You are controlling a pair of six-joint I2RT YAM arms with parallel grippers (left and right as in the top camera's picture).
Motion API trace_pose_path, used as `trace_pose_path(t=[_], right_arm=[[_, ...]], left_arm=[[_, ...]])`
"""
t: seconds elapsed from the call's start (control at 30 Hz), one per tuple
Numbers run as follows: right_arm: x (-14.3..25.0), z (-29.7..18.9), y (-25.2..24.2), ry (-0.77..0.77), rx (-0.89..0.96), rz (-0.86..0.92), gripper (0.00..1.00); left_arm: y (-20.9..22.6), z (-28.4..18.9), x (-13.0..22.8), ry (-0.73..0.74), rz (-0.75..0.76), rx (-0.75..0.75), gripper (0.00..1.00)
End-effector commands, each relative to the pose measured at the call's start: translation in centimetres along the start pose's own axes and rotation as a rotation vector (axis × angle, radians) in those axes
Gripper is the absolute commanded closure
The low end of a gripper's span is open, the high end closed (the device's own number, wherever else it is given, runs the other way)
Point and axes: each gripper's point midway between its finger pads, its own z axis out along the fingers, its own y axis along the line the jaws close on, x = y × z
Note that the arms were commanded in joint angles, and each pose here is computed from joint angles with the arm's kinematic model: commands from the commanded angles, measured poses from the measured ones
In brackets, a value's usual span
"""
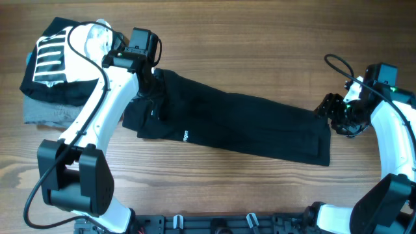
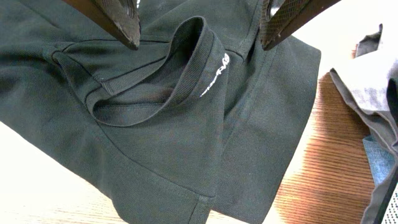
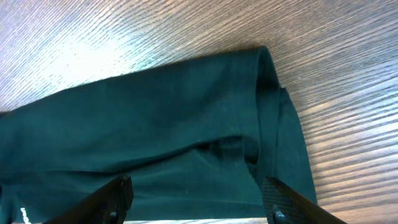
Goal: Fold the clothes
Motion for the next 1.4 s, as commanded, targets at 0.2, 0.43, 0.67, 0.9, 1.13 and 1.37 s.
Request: trace_pose_path(t=[0.2, 0.43, 0.67, 0.9, 1.13, 1.37], right_arm=[[0.4, -0.1, 0.9, 0.002, -0.061, -0.040, 0.28], [0.4, -0.1, 1.0, 0.003, -0.062, -0.040, 0.27], [1.1, 0.6, 0.6, 0.021, -0.059, -0.035, 0.33], [2.4, 2.0, 1.9, 0.050, -0.171, -0.097, 0.33], [2.7, 2.2, 1.9, 0.061, -0.176, -0.075, 0.40], [5.4, 4.9, -2.4, 0.115, 0.023, 0.100, 0.38]], left_arm=[[-0.3, -0.9, -0.2, -0.019, -0.029, 0.028, 0.38], [-0.3, -0.9, -0.2, -0.019, -0.029, 0.028, 0.36], [-0.9, -0.9, 0.0, -0.021, -0.012, 0.033, 0.36], [-3.2, -1.1, 0.6, -0.030, 0.078, 0.049, 0.36], [-3.5, -0.8, 0.6, -0.030, 0.087, 0.050, 0.35], [-3.0, 3.7, 2.7, 0.076, 0.093, 0.010, 0.35]])
